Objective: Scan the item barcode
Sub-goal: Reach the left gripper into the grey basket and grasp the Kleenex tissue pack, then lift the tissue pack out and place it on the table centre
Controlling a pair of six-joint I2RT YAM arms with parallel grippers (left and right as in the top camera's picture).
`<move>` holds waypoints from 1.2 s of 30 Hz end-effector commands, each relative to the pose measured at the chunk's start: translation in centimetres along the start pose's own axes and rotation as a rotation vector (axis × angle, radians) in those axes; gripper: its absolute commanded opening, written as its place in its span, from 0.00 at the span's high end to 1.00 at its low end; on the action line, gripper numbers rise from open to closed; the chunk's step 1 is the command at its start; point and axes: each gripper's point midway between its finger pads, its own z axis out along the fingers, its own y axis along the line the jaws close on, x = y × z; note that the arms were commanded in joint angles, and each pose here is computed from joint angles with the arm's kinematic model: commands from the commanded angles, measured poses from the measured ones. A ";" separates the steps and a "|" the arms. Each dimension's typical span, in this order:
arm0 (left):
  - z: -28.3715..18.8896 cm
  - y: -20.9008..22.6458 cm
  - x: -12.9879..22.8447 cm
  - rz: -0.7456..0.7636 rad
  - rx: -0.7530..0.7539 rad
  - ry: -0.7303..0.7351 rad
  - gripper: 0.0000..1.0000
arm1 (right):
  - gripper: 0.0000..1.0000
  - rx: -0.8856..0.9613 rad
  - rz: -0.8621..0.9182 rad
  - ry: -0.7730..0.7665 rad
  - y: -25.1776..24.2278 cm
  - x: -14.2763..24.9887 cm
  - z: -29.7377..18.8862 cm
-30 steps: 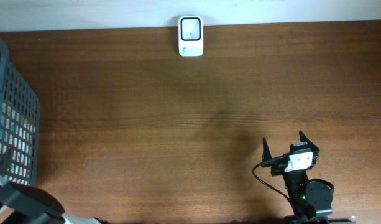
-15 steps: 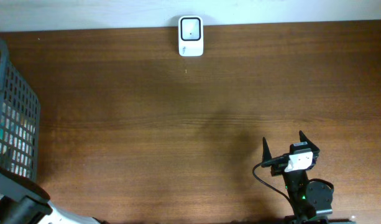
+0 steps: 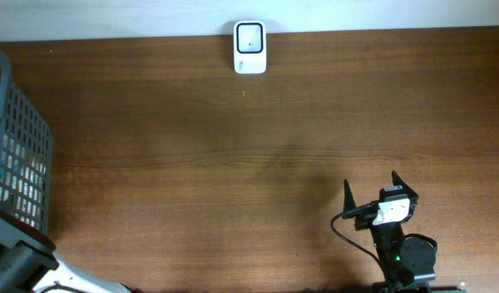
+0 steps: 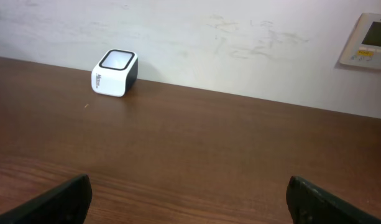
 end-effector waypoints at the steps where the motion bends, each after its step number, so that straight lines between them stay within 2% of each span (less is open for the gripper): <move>1: 1.3 -0.8 0.1 0.014 0.044 -0.003 0.48 | 0.01 0.007 -0.004 0.004 -0.1 0.3 0.0; 8: 2.1 -2.2 -0.4 0.013 0.125 -0.032 0.49 | 0.01 0.007 -0.004 0.004 -0.1 0.3 0.0; 12: 4.1 -3.0 1.1 0.011 0.152 0.027 0.55 | 0.01 0.007 -0.004 0.004 -0.1 0.3 0.0; 17: 4.2 -2.9 0.9 0.011 0.148 0.018 0.96 | 0.01 0.007 -0.004 0.004 -0.1 0.3 0.0; 18: 4.2 -2.9 0.8 0.011 0.148 0.017 1.00 | 0.01 0.007 -0.004 0.004 -0.1 0.3 0.0; 21: 3.1 -2.5 0.1 0.000 0.140 0.001 1.00 | 0.01 0.007 -0.004 0.004 -0.1 0.3 0.0; 27: -7.5 -1.2 -6.6 -0.088 0.149 -0.281 1.00 | 0.01 0.007 -0.004 0.004 -0.1 0.3 0.0; 30: -14.8 -0.8 -8.5 -0.209 0.158 -0.431 1.00 | 0.01 0.007 -0.004 0.004 -0.1 0.3 0.0; 33: -19.9 -3.3 -9.8 -0.161 0.246 -0.544 1.00 | 0.01 0.007 -0.004 0.004 -0.1 0.3 0.0; 36: -24.5 -7.6 -10.8 -0.071 0.301 -0.627 1.00 | 0.01 0.007 -0.004 0.004 -0.1 0.3 0.0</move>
